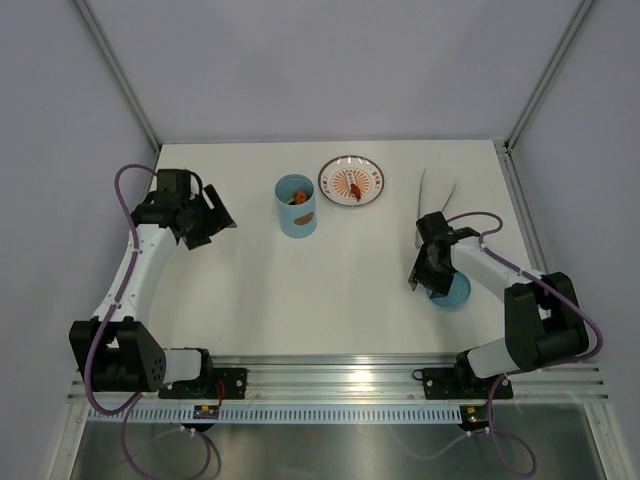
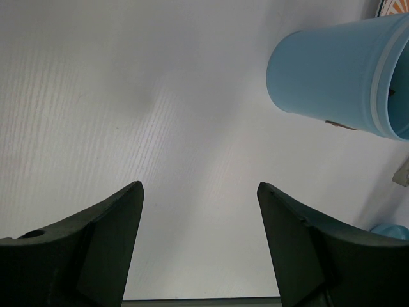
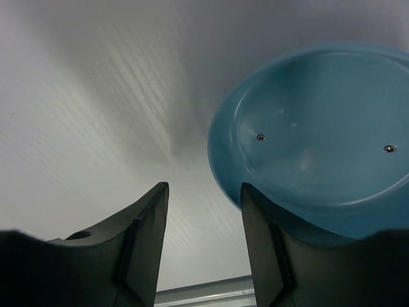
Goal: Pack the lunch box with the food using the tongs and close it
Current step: Adjust the box lid at the center of the board.
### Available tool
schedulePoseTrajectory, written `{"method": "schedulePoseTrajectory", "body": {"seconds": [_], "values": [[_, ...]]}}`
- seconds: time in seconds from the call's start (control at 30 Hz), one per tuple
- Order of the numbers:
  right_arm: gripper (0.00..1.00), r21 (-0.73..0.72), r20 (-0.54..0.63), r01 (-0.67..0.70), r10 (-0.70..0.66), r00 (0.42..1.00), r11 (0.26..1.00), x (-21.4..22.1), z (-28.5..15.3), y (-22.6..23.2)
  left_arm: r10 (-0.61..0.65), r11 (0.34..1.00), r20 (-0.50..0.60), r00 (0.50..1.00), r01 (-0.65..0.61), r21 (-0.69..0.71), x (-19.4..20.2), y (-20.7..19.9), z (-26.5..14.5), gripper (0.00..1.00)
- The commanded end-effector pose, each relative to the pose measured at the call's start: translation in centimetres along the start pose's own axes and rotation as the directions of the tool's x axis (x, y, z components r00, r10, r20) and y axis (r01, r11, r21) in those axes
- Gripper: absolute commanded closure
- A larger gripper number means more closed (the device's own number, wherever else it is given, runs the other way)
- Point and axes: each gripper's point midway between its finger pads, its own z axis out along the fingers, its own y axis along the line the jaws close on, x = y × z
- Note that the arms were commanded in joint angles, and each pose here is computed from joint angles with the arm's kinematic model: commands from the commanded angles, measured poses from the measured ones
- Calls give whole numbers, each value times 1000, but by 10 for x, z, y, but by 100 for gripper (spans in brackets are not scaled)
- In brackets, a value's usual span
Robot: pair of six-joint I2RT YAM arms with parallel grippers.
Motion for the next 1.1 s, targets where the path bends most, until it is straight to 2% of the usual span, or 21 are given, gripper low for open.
{"method": "schedulePoseTrajectory", "body": {"seconds": [0.0,0.13,0.17,0.27,0.3,0.4,0.47,0.53,0.6,0.7,0.77,0.8,0.9,1.07], "values": [[45,43,66,-10,7,998,999,-18,4,3,2,999,23,1000,-3,34,-7,-7,-1,24],[55,73,70,-6,1,998,997,-20,10,0,5,999,20,1000,-5,33,-6,-6,0,24],[64,73,64,1,-6,998,997,-19,12,0,5,999,19,1000,-5,32,-6,-5,1,24],[79,66,57,11,-15,998,998,-18,15,3,3,999,13,1000,-3,33,-4,-5,2,24],[90,51,56,15,-17,998,999,-18,13,5,2,1000,11,1000,-3,31,-4,-4,3,24],[100,-38,116,42,-37,993,998,-23,-9,25,4,1000,12,1000,-4,31,-4,-4,3,24],[100,-147,157,62,-39,987,987,-23,-25,49,2,999,8,1000,-3,36,-2,-5,4,24],[100,-329,178,73,-14,984,941,-17,-52,83,3,999,7,1000,-3,39,-2,-5,4,24],[100,-489,173,93,-8,985,867,-12,-76,116,3,999,3,1000,-3,33,0,-3,6,24],[100,-651,143,104,-14,990,752,1,-101,154,8,999,-2,1000,-8,46,3,-4,5,24],[100,-718,96,74,-7,995,692,7,-111,169,39,996,-12,999,-38,78,7,-9,4,24],[100,-753,108,73,13,994,653,1,-119,179,59,994,-11,998,-58,91,11,-10,2,24],[100,-796,68,21,55,996,604,-4,-127,195,156,969,-11,988,-151,194,33,-29,-4,22],[100,-820,-53,-121,135,989,559,-9,-128,217,328,856,-26,944,-285,432,96,-78,-21,10]]}}
